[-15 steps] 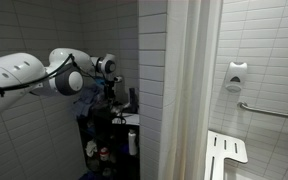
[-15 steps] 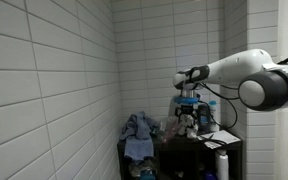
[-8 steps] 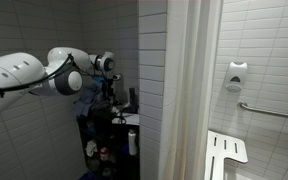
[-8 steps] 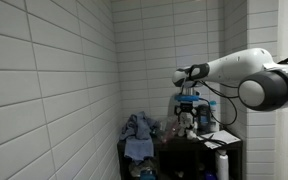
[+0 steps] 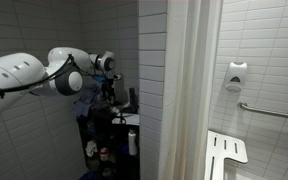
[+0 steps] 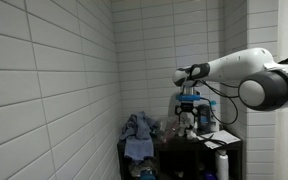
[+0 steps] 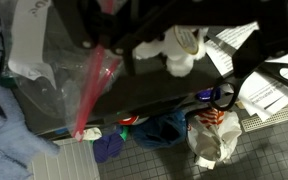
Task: Pick up the dog plush toy then place it back on the cabinet.
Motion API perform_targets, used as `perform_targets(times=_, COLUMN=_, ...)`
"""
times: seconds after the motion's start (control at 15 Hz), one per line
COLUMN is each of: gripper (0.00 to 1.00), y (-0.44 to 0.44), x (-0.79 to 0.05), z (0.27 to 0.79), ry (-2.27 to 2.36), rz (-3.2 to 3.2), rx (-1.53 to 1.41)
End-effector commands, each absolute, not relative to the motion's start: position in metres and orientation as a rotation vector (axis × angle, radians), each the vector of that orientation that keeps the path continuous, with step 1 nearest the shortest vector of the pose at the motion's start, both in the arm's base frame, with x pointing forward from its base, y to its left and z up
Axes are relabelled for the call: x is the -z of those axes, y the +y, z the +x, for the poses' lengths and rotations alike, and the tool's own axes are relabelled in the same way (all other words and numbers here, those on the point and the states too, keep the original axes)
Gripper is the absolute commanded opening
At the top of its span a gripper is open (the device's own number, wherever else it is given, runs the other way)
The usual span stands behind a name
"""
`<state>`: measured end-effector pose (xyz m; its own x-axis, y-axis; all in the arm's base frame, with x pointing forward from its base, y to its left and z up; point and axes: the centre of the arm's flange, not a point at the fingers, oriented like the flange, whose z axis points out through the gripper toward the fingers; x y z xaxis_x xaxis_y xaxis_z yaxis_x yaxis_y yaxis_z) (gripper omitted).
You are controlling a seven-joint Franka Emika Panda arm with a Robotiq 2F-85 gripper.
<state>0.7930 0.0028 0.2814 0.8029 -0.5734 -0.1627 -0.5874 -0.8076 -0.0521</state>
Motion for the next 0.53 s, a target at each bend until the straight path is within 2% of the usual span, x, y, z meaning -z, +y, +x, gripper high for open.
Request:
perform_targets(times=0.0, gripper=1.0, y=-0.002, x=-0.287, z=0.855, ry=0.885, rz=-2.892, rx=-0.253)
perform_targets(times=0.27, gripper=1.0, y=0.003, x=-0.299, z=0.839, ry=0.835, rz=-2.889, rx=-0.253)
perform_targets(times=0.33, gripper=1.0, y=0.003, x=-0.281, z=0.792, ry=0.883, rz=-2.896, rx=-0.229)
perform_targets(times=0.47, gripper=1.0, y=0.005, x=-0.285, z=0.791, ry=0.864, rz=-2.896, rx=-0.228)
